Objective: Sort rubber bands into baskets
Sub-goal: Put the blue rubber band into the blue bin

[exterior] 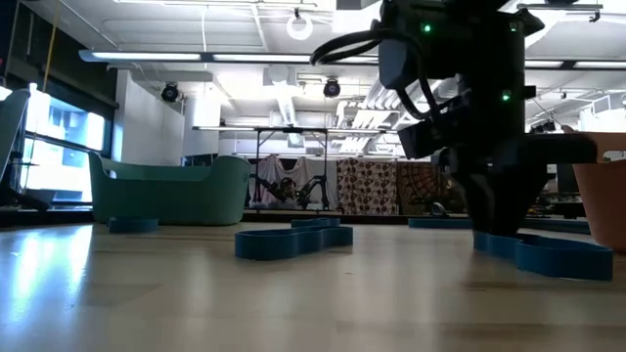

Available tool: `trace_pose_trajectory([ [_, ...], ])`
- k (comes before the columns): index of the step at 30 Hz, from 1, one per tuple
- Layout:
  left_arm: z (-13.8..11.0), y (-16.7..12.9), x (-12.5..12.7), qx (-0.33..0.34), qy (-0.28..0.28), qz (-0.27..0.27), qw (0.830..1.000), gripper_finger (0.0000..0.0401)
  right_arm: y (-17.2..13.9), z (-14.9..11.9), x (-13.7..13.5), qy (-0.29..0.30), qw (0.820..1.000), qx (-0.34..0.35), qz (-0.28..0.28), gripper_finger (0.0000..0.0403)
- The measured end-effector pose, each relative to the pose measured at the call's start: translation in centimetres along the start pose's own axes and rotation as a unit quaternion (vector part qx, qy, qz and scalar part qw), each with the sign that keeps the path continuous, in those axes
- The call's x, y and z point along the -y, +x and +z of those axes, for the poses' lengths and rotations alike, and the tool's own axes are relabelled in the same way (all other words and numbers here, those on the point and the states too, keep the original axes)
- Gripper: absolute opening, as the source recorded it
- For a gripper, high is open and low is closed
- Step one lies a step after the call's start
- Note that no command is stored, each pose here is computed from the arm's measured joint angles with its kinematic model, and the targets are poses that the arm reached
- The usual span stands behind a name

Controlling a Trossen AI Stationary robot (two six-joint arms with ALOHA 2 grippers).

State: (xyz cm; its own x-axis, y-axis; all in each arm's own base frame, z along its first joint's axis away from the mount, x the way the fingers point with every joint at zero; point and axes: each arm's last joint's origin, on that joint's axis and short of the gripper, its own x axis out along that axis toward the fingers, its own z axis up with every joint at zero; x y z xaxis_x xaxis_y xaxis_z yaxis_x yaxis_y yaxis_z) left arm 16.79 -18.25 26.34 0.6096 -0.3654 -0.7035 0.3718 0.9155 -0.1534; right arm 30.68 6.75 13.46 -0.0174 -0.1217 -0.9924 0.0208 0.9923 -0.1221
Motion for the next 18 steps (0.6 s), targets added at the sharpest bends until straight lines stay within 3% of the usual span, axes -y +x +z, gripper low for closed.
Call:
trace_pose_trajectory([
  [6,1.6,0.4,-1.8,0.039,0.023,0.009,0.999,0.0000,-0.6,0.5,-0.8,-0.028,0.999,0.019,-0.018,0.0017],
  [15,3.7,1.3,-6.1,0.121,0.024,-0.039,0.992,0.0000,-3.2,1.9,-2.7,-0.033,0.984,0.106,-0.136,0.0003],
  [18,3.6,1.7,-8.0,0.134,0.008,-0.024,0.991,0.0000,-4.5,2.2,-3.7,-0.039,0.973,0.142,-0.176,0.0005],
])
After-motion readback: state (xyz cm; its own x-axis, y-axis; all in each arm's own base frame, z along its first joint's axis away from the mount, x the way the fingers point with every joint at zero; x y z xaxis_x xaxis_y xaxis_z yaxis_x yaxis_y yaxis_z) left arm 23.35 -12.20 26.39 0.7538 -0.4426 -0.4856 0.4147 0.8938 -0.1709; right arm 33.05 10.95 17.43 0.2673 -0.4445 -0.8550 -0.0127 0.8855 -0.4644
